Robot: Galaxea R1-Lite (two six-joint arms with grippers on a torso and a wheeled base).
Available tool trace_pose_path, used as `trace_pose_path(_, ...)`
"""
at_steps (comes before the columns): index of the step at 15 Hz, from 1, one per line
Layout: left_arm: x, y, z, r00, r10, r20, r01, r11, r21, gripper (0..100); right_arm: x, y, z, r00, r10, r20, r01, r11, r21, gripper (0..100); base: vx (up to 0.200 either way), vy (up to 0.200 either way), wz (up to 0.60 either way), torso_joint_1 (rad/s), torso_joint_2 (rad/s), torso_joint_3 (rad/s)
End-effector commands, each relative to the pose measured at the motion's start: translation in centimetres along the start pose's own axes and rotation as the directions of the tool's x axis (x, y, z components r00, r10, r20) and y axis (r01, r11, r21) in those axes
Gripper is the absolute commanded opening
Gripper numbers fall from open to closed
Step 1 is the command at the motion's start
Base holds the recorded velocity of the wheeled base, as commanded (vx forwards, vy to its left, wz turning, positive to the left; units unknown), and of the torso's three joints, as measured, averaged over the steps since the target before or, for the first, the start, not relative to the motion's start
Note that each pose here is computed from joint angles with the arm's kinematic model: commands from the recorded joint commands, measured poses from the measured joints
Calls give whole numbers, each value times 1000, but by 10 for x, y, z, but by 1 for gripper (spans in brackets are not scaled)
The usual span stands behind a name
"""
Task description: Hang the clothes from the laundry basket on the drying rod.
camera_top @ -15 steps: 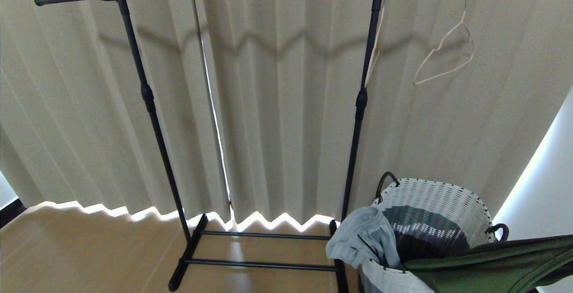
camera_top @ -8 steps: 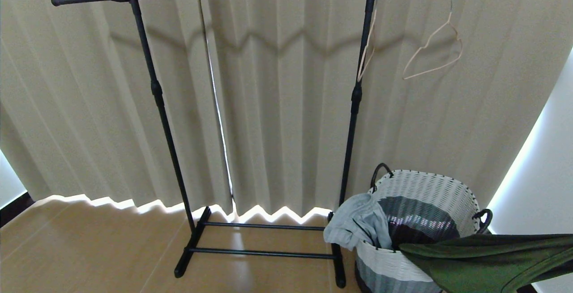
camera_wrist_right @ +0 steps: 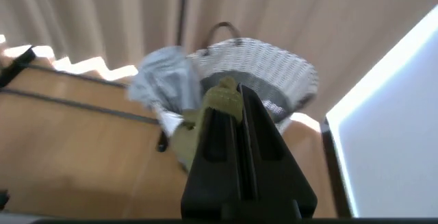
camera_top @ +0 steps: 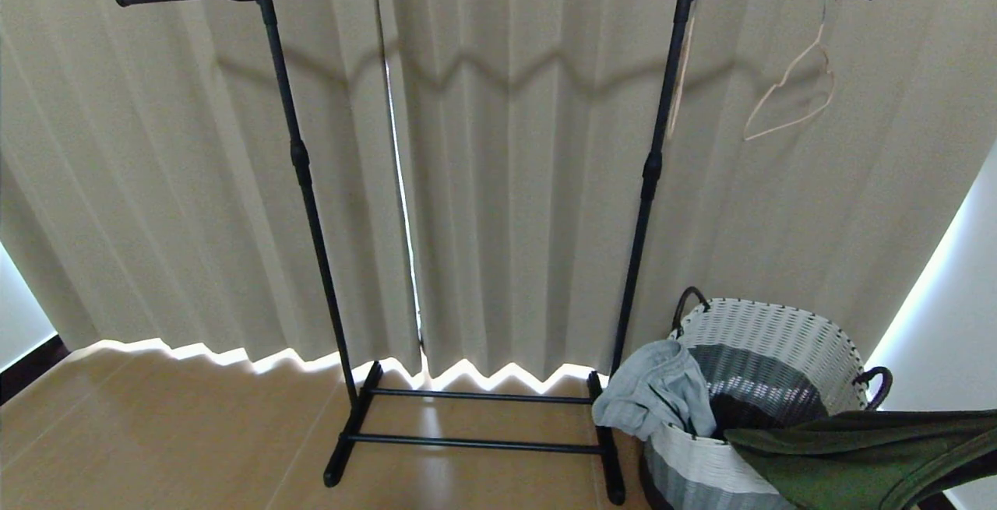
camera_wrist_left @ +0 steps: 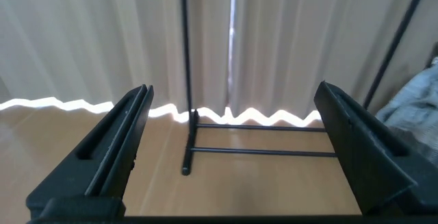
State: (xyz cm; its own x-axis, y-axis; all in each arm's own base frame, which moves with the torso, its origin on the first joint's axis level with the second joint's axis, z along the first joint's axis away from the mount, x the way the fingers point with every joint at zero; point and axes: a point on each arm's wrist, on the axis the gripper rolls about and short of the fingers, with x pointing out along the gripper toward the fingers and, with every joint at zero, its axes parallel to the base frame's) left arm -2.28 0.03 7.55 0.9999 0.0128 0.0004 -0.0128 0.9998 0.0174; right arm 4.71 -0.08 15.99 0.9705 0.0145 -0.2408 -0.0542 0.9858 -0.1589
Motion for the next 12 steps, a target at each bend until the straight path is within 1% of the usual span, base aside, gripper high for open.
trace_pose_path(1,0,0,0,1000,0,1,0,1000,1,100,3,1,3,999,40,-2,-40,999,-10,0,0,0,0,0,0,0)
trace_pose_path(2,0,0,0,1000,3,1,-3,1000,12,100,4,5,6,994,111,15,-111,993,-29,0,0,0,0,0,0,0)
trace_pose_path(3,0,0,0,1000,3,1,-3,1000,12,100,3,6,8,990,140,22,-139,990,-37,0,0,0,0,0,0,0)
trace_pose_path(4,0,0,0,1000,-2,-2,2,1000,22,100,5,11,13,973,227,31,-225,972,-62,0,0,0,0,0,0,0)
trace_pose_path(5,0,0,0,1000,-5,-3,5,998,61,100,7,15,21,952,304,41,-300,950,-84,0,0,0,0,0,0,0)
trace_pose_path(6,0,0,0,1000,-11,-3,12,996,88,100,10,18,27,940,339,42,-334,938,-95,0,0,0,0,0,0,0)
trace_pose_path(7,0,-1,0,999,-37,-3,37,994,102,100,12,20,31,925,378,41,-372,923,-102,0,0,0,0,0,0,0)
trace_pose_path(8,0,-3,0,993,-121,3,120,986,114,100,14,24,39,887,458,54,-450,886,-114,0,0,0,0,0,0,0)
trace_pose_path(9,0,-3,1,988,-153,8,151,982,115,100,14,25,44,871,487,62,-478,870,-118,0,0,0,0,0,0,0)
trace_pose_path(10,-1,-5,6,972,-229,49,223,969,109,100,18,27,55,832,549,77,-538,834,-125,0,0,0,0,0,0,0)
trace_pose_path(11,-4,-6,21,946,-306,106,293,948,124,100,22,29,71,793,602,97,-589,797,-135,0,0,0,0,0,0,0)
trace_pose_path(12,-5,-7,28,937,-329,119,314,940,130,100,24,30,76,779,618,104,-604,785,-138,0,0,0,0,0,0,0)
